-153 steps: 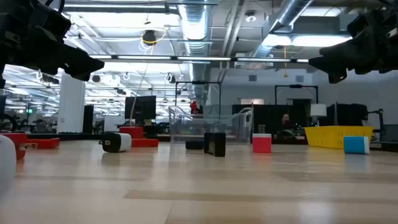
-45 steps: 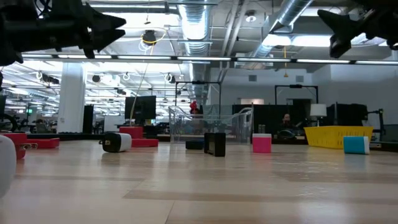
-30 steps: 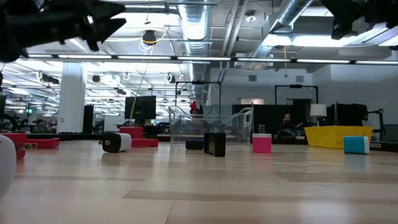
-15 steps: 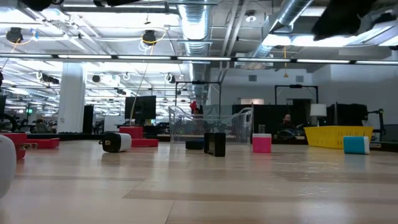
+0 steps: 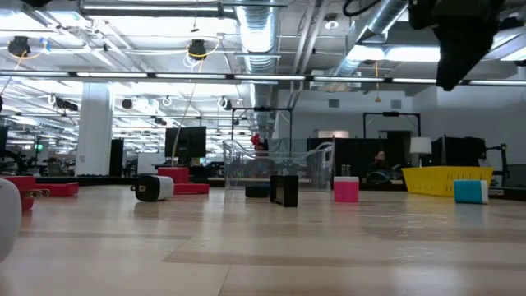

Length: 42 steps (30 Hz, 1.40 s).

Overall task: Pick & Place Office items
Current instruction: Put the top blue charger adapter into the transparent bin

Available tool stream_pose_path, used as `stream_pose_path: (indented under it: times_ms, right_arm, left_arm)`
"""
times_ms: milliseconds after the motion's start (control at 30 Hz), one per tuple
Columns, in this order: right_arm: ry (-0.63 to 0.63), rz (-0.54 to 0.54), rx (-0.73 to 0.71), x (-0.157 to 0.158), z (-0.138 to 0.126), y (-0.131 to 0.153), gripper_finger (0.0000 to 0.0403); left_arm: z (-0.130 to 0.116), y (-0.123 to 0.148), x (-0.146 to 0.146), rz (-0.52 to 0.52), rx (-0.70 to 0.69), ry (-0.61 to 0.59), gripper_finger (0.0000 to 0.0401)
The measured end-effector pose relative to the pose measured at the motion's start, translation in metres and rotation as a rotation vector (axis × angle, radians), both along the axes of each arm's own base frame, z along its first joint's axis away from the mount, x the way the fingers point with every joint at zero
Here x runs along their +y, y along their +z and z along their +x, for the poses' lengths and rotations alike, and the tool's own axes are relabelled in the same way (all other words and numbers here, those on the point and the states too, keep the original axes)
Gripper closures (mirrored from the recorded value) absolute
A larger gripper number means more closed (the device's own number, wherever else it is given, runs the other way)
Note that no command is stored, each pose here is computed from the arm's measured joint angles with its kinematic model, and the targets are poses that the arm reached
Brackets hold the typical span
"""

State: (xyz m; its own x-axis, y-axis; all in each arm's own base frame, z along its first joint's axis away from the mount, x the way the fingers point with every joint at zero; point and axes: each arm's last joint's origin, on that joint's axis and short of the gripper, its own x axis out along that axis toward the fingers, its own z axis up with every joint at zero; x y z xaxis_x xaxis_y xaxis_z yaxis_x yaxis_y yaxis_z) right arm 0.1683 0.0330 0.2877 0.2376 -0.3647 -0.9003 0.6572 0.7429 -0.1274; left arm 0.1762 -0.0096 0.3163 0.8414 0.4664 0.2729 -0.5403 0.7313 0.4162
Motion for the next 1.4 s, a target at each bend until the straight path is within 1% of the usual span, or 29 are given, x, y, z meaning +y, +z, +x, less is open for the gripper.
stream_pose_path:
  times_ms: [100,167,233,300,400,500,667,900,1067,1267,1400]
  right_arm:
    - [0.005,0.006,-0.056,0.002,-0.007,-0.012,0.0119]
    - [0.013,0.022,-0.106,0.002,-0.008,-0.023,0.0117]
    - [0.024,0.035,-0.119,0.003,-0.008,-0.037,0.0117]
    - [0.022,0.044,-0.055,0.000,-0.010,-0.056,0.0117]
    - [-0.006,0.074,0.084,-0.005,-0.013,-0.082,0.0117]
    - [-0.031,0.104,0.134,-0.008,-0.009,-0.095,0.0117]
    - [-0.005,0.117,0.136,-0.005,0.003,-0.104,0.0117]
    - [0.009,0.111,0.186,-0.010,0.008,-0.111,0.0117]
    - [0.015,0.096,0.203,-0.017,0.010,-0.112,0.0117]
    - [0.030,0.092,0.223,-0.028,0.011,-0.112,0.0117]
    - [0.031,0.113,0.235,-0.035,0.011,-0.112,0.0117]
  left_arm:
    - [-0.004,0.003,-0.017,0.082,-0.003,-0.194,0.0082]
    - [-0.008,0.005,-0.026,0.116,-0.009,-0.271,0.0075]
    - [-0.011,0.007,-0.034,0.136,-0.016,-0.315,0.0073]
    - [-0.013,0.009,-0.040,0.138,-0.028,-0.349,0.0074]
    - [-0.016,0.011,-0.048,0.135,-0.037,-0.396,0.0074]
    - [-0.019,0.012,-0.055,0.133,-0.042,-0.437,0.0070]
    - [-0.024,0.012,-0.066,0.126,-0.047,-0.504,0.0060]
    - [-0.028,0.011,-0.084,0.135,-0.068,-0.600,0.0052]
    - [-0.029,0.011,-0.089,0.141,-0.070,-0.621,0.0052]
    - [-0.029,0.011,-0.088,0.140,-0.069,-0.617,0.0052]
    - [-0.029,0.011,-0.089,0.139,-0.068,-0.618,0.0052]
